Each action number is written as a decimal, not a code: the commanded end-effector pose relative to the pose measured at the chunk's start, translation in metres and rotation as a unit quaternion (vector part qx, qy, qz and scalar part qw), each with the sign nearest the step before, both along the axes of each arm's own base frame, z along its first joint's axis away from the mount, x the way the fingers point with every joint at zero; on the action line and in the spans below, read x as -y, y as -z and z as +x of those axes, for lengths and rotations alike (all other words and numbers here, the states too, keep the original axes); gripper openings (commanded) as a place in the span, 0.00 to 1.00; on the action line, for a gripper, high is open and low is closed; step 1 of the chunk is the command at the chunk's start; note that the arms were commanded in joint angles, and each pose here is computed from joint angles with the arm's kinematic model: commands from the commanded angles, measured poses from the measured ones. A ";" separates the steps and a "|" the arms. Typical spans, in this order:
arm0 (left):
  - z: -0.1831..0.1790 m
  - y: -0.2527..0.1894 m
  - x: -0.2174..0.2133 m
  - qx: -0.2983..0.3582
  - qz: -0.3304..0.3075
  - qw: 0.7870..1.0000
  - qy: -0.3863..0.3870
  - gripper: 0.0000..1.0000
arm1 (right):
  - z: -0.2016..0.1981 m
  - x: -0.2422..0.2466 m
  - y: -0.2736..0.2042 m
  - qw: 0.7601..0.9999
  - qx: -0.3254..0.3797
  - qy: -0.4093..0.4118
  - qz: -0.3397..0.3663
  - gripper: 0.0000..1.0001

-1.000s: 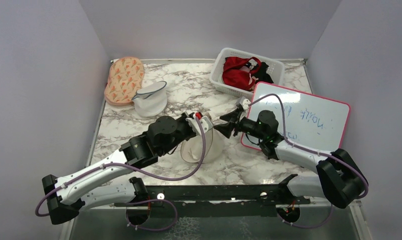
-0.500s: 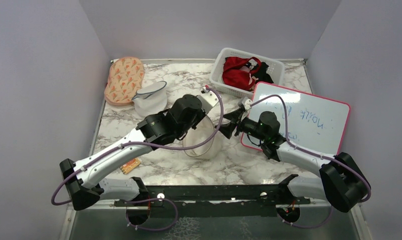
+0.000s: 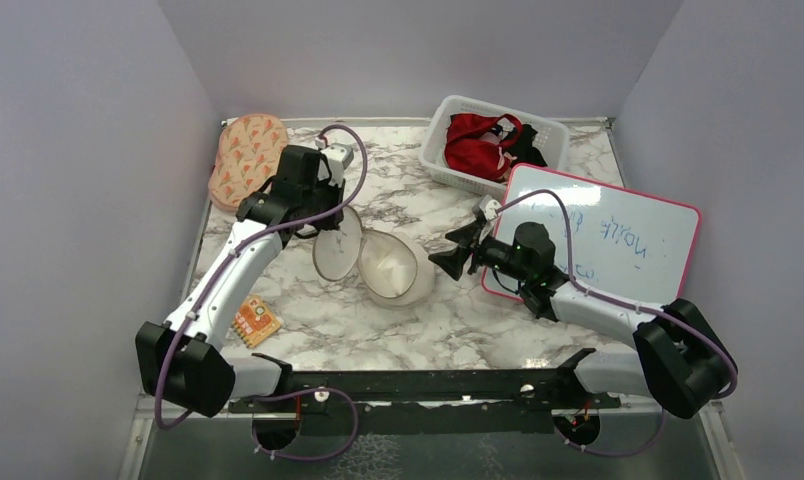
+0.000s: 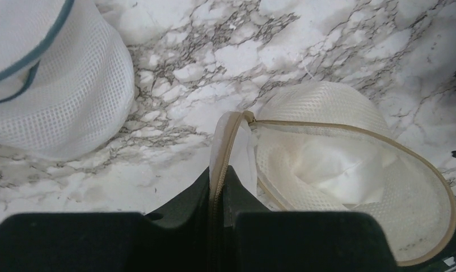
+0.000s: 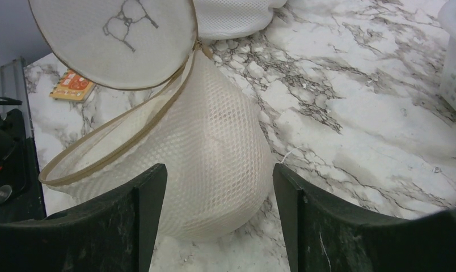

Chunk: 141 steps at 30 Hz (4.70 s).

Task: Unzip the laundry bag and remove the bra
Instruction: Open the laundry bag at the center of the board, then pick up the bra from the laundry bag.

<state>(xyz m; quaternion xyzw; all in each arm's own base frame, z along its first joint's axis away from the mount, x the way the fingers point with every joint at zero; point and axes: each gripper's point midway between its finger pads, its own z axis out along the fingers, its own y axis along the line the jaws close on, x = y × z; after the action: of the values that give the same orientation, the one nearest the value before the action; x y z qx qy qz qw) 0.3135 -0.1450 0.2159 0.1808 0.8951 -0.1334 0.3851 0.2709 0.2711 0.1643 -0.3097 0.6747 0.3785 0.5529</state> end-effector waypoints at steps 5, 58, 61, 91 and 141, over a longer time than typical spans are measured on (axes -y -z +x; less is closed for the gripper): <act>0.014 0.040 -0.043 -0.030 0.068 0.995 -0.072 0.18 | 0.003 -0.005 -0.001 1.000 0.002 -0.011 -0.004 0.68; 0.007 -0.147 -0.092 0.445 -0.033 0.860 -0.247 0.93 | -0.129 -0.131 0.050 0.915 -0.314 -0.081 -0.240 0.39; 0.006 -0.148 -0.092 0.445 -0.034 0.860 -0.247 0.93 | -0.121 -0.131 0.023 0.928 -0.284 -0.074 -0.230 0.46; 0.001 -0.148 -0.098 0.457 -0.033 0.851 -0.256 0.92 | -0.015 -0.128 0.018 0.936 -0.148 0.000 -0.320 0.51; 0.007 -0.142 -0.089 0.450 -0.035 0.860 -0.239 0.92 | -0.004 -0.080 0.076 0.891 -0.109 -0.070 -0.436 0.57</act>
<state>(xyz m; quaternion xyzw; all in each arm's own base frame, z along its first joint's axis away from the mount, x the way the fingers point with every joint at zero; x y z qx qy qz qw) 0.3218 -0.0529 0.3530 -0.0142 0.6444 0.0386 0.7635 0.2672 0.3607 0.1052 -0.5209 0.7974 0.1416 0.2697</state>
